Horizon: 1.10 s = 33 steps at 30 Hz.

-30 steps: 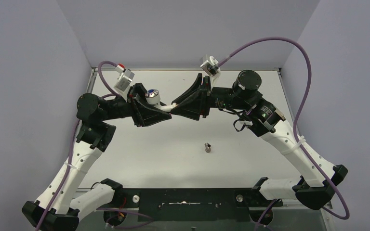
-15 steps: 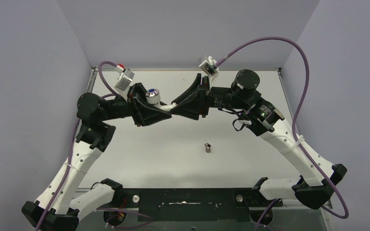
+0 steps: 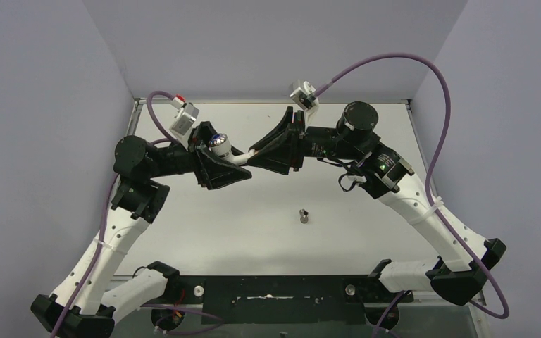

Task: Install the water faucets
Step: Adjust the water faucet.

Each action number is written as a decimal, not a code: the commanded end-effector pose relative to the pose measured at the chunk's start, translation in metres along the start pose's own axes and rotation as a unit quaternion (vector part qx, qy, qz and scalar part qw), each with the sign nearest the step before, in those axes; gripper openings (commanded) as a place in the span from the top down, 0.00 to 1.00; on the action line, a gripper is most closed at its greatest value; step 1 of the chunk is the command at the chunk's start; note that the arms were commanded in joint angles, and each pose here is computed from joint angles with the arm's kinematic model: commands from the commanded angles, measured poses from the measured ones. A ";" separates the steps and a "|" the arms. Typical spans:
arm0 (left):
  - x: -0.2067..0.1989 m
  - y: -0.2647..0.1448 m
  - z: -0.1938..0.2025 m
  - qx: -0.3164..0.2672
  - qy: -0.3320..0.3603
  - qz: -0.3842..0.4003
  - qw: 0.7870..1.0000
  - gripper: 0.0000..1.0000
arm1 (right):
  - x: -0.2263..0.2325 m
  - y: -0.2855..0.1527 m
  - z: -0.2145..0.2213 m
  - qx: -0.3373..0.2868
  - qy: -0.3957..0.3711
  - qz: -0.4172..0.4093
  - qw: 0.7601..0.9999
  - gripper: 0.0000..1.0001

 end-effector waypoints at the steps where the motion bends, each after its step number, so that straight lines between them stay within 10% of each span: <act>1: -0.014 0.002 -0.010 -0.012 0.033 0.018 0.999 0.57 | 0.002 0.007 -0.017 -0.027 -0.021 -0.001 0.999 1.00; 33: -0.018 0.002 -0.020 -0.034 0.048 0.017 0.998 0.64 | 0.018 -0.013 -0.041 -0.088 -0.050 0.006 0.995 1.00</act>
Point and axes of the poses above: each gripper's point midway between its finger pads, its own y axis out along the fingers, its own x axis along the line the jaws close on, z = x × y, the point moved 1 cm from there along -y, back along the fingers, and after that the axes turned 4 degrees about y, right-handed, at the moved point
